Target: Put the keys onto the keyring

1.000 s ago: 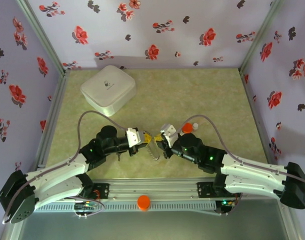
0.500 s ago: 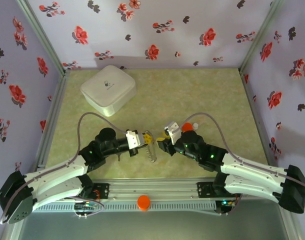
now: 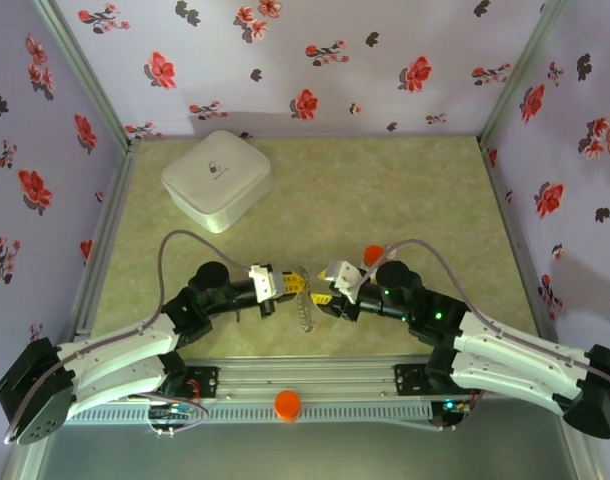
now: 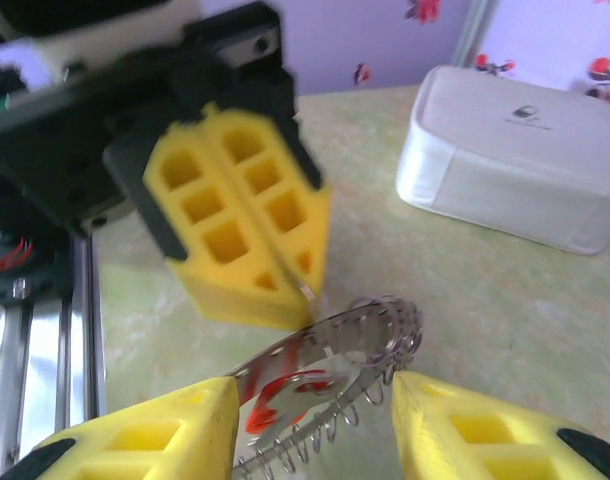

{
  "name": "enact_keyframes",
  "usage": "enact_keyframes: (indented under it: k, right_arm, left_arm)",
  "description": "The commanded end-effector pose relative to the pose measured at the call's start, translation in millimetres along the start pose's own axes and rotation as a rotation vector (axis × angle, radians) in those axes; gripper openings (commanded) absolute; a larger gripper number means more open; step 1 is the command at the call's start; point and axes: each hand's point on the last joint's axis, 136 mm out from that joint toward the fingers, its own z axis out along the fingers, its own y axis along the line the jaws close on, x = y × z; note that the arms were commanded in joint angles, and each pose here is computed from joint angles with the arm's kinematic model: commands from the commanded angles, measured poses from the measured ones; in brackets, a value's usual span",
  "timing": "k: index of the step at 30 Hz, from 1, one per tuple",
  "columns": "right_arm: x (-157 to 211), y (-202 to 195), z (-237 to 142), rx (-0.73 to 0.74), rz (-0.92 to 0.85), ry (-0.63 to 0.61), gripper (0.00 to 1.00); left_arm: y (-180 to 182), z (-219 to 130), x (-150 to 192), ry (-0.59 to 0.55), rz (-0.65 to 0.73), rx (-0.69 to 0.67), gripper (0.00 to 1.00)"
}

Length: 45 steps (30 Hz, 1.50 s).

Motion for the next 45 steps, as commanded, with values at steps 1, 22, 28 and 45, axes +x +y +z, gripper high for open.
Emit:
enact_keyframes:
  k: [1,22,28,45]
  right_arm:
    - [-4.8,4.2,-0.9,-0.05,-0.089,0.017,0.39]
    - [-7.8,9.8,10.1,-0.126,-0.073,-0.014,0.17]
    - [-13.1,14.8,14.2,-0.164,-0.071,-0.034,0.0]
    - [0.3,9.9,11.1,-0.206,-0.203,0.274,0.0]
  left_arm:
    - [-5.2,1.4,-18.0,-0.073,0.011,0.036,0.0]
    - [-19.7,4.8,-13.2,-0.037,0.013,0.135,0.0]
    - [-18.2,5.1,-12.5,-0.035,0.018,0.126,0.0]
    - [-18.3,-2.3,23.7,0.226,0.052,0.135,0.27]
